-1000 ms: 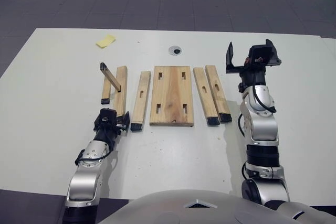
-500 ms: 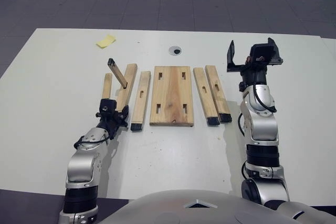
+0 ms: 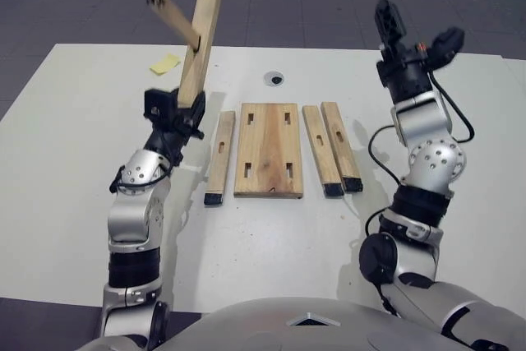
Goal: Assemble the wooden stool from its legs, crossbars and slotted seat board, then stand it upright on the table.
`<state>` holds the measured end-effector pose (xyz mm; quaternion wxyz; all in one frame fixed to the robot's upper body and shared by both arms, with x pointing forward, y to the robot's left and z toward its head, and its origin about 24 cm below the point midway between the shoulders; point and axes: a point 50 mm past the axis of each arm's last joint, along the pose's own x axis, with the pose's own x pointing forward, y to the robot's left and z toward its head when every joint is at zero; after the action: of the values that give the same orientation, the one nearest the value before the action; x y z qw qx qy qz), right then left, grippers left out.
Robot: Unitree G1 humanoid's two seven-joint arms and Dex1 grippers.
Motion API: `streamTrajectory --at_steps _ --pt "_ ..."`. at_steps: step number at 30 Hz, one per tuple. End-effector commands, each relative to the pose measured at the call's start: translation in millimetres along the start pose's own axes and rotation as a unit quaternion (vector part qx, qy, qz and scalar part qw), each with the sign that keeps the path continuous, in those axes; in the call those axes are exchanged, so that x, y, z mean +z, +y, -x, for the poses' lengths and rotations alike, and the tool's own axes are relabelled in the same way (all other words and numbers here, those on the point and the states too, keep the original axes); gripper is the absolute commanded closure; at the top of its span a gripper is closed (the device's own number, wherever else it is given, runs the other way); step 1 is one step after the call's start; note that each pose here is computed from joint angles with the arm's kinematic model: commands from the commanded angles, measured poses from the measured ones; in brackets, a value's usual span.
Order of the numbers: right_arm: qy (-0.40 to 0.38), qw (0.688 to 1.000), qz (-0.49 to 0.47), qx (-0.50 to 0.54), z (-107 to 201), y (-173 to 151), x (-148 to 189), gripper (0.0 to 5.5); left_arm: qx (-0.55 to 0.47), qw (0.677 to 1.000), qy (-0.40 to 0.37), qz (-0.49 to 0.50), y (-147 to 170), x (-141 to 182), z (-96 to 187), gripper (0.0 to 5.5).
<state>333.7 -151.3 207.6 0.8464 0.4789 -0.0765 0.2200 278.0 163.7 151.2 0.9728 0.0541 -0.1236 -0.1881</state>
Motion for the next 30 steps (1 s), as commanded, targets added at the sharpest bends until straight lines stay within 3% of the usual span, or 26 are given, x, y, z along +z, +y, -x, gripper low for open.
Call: streamTrajectory --at_steps 1,14,30 --pt "0.054 0.996 -0.035 0.055 -25 23 -16 0.10 -0.093 0.994 -0.047 -0.033 -18 16 -11 3.44" --pt "0.071 0.993 -0.049 0.083 -38 31 -21 0.10 -0.180 0.981 -0.052 -0.041 -39 16 -14 3.44" --pt "0.069 0.992 -0.067 0.086 -31 28 -25 2.65 -0.181 0.981 -0.038 -0.052 -40 8 -11 3.44"
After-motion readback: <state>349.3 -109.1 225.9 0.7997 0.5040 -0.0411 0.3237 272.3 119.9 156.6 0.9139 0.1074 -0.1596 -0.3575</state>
